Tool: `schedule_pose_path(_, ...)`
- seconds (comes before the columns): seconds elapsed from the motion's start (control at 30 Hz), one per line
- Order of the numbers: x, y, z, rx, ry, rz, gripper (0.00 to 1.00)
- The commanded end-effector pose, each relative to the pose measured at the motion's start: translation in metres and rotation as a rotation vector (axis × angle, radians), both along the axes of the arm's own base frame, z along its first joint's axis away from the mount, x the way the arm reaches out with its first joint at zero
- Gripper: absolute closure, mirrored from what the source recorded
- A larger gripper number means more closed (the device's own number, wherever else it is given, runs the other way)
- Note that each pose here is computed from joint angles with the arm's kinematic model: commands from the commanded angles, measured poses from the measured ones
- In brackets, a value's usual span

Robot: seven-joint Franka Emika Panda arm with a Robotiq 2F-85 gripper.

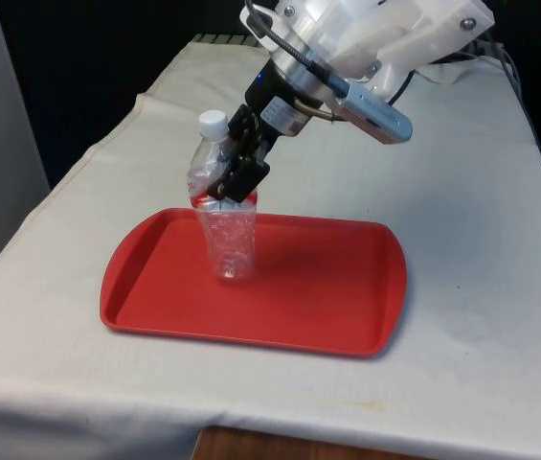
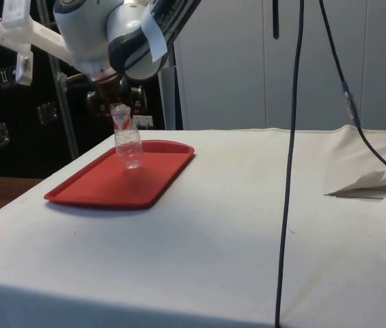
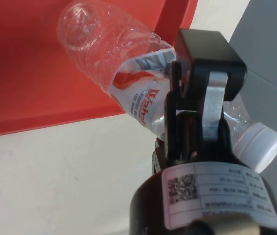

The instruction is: Place the bottle upright on the tray.

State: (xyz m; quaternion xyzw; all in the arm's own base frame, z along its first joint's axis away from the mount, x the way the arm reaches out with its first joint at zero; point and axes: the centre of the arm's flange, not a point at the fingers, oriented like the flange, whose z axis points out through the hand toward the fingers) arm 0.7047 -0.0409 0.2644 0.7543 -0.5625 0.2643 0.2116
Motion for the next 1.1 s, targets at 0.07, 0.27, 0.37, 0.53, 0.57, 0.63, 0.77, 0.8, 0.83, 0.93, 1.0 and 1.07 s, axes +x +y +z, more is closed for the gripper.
schedule_pose_path(0.07, 0.0025, 0.0006, -0.0002, 0.017, -0.007, -0.001, 0.67)
schedule_pose_path(0.27, 0.0021, 0.0011, 0.0002, 0.01, -0.005, 0.0, 0.67)
schedule_pose_path(0.37, 0.0021, 0.0009, -0.0001, 0.015, -0.004, -0.001, 0.67)
schedule_pose_path(0.53, 0.0025, 0.0007, -0.0001, 0.034, -0.009, -0.003, 0.67)
schedule_pose_path(0.57, 0.003, 0.0007, 0.0002, 0.045, -0.014, -0.004, 0.67)
schedule_pose_path(0.63, 0.0033, -0.0001, 0.0004, 0.054, -0.019, -0.007, 0.67)
schedule_pose_path(0.77, 0.0029, -0.0018, 0.0008, 0.045, -0.025, -0.018, 0.67)
schedule_pose_path(0.8, 0.0033, -0.0012, 0.0005, 0.068, -0.027, -0.012, 0.67)
schedule_pose_path(0.83, 0.0032, -0.0012, 0.0006, 0.066, -0.026, -0.013, 0.67)
schedule_pose_path(0.93, 0.0028, -0.0012, 0.0002, 0.058, -0.024, -0.015, 0.67)
schedule_pose_path(1.0, 0.0029, -0.0012, 0.0006, 0.056, -0.024, -0.016, 0.67)
schedule_pose_path(1.07, 0.0025, -0.0019, 0.0003, 0.047, -0.023, -0.02, 0.67)
